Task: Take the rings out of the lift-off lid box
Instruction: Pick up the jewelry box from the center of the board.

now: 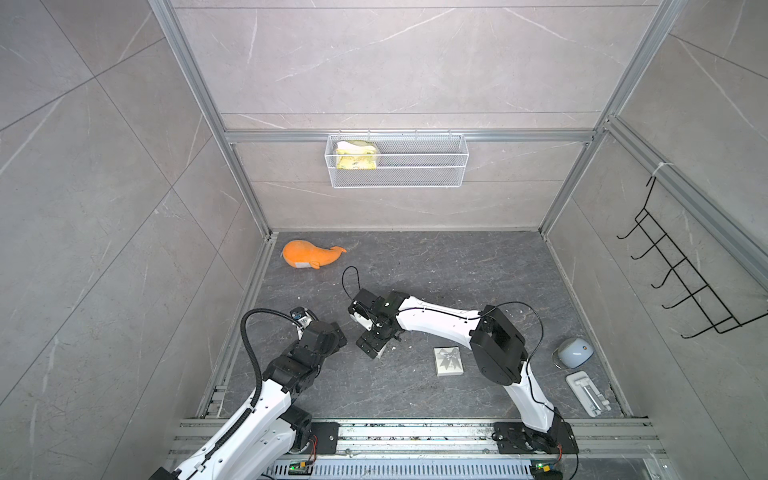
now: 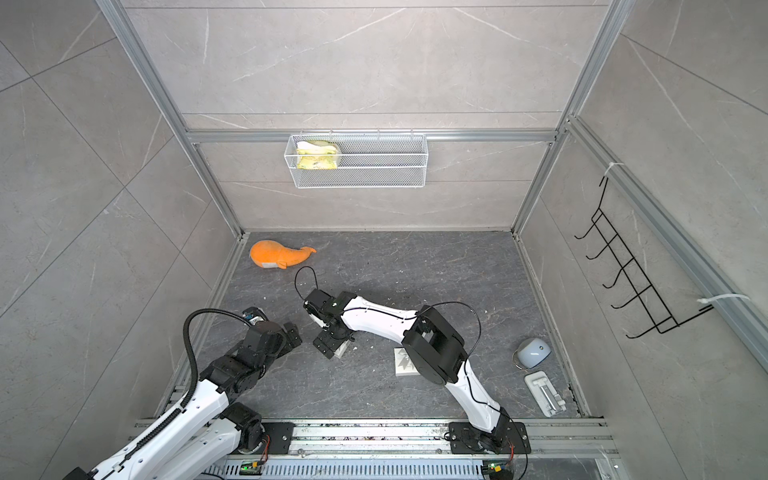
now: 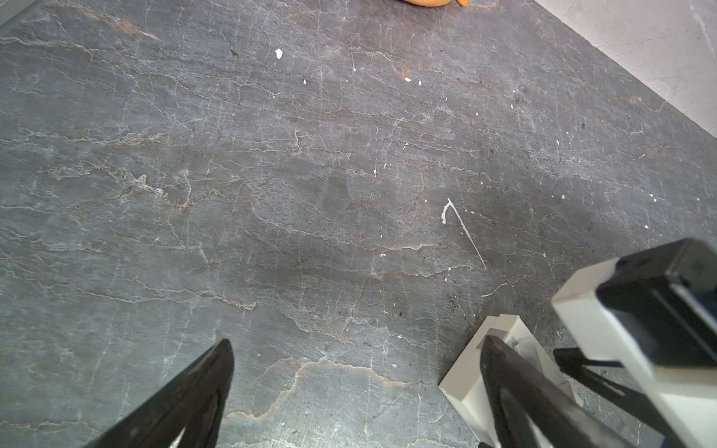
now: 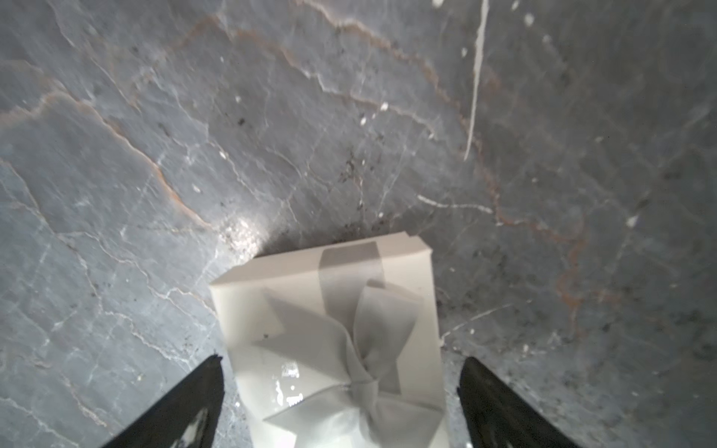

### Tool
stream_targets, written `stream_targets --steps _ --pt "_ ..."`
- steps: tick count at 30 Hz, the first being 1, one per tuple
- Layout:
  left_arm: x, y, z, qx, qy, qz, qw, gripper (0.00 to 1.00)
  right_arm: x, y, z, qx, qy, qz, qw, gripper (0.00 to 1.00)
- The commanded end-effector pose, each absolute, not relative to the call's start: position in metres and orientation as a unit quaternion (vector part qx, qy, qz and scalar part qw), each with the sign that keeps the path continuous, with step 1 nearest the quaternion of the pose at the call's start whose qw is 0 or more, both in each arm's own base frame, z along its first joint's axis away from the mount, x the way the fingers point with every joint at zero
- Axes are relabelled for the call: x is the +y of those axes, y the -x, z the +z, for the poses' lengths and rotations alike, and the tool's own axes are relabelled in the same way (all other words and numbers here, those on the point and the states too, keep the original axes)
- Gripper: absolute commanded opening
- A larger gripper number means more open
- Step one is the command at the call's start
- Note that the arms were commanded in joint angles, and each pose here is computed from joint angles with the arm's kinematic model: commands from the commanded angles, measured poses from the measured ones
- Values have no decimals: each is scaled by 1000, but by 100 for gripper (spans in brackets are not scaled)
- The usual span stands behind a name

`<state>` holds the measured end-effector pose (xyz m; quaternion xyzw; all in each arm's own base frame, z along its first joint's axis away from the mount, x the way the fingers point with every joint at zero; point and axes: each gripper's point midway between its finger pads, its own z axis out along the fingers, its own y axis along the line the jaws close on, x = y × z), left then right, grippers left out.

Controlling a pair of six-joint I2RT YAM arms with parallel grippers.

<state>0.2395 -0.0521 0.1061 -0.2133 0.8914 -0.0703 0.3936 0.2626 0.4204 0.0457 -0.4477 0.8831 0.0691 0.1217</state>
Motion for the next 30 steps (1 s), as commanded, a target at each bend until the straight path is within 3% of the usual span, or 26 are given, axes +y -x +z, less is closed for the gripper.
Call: stream_targets --steps 1,8,25,30 --pt "-45 -239 106 890 211 -53 401 100 419 -263 39 876 465 47 117 94" --pt "-45 -239 106 890 211 -52 402 100 416 -262 33 878 467 38 100 86" --pt "-44 -240 104 893 208 -44 397 100 415 -263 50 882 456 38 107 84" --pt "-44 -240 104 892 208 -45 398 100 414 -263 50 885 453 37 106 79"
